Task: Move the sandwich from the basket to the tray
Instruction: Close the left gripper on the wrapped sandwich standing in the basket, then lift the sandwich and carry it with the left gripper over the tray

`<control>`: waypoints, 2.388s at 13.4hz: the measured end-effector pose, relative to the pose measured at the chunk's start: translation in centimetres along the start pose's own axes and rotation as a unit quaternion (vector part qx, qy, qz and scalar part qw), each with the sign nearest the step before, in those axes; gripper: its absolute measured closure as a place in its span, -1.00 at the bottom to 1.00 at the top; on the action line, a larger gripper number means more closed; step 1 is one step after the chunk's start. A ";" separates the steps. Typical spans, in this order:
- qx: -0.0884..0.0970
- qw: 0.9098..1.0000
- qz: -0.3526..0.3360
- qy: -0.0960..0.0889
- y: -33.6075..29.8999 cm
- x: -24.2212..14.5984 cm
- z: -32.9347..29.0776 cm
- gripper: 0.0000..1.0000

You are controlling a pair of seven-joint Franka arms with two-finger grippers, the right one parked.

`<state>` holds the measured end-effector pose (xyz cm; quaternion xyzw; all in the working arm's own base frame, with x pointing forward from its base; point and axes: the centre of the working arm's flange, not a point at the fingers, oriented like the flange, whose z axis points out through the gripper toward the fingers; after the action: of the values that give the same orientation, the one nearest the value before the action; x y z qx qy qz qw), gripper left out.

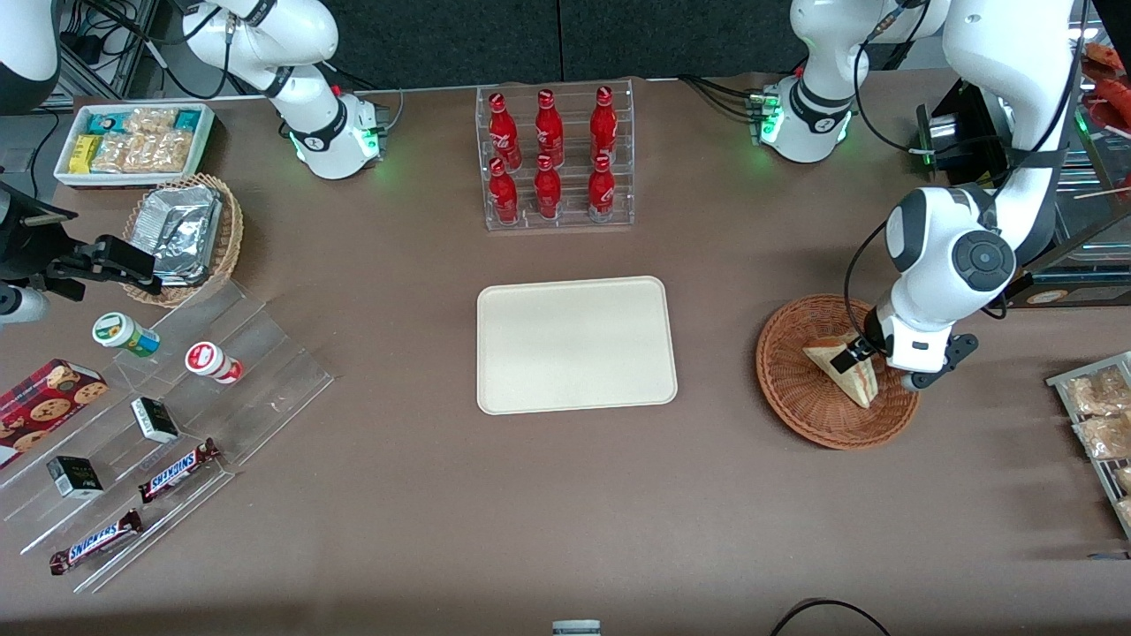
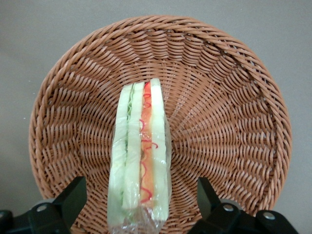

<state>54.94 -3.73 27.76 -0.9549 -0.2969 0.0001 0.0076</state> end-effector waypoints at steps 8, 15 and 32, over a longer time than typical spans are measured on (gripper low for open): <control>0.018 0.999 -0.024 -0.023 -0.2 -0.4 2.9 -0.59; 0.061 0.996 -0.011 -0.064 0.6 -0.8 -0.5 0.40; 0.026 0.971 0.227 -0.072 21.5 -20.8 -9.1 0.68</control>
<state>50.01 -33.36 36.49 -0.9943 -0.0723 0.0779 0.0105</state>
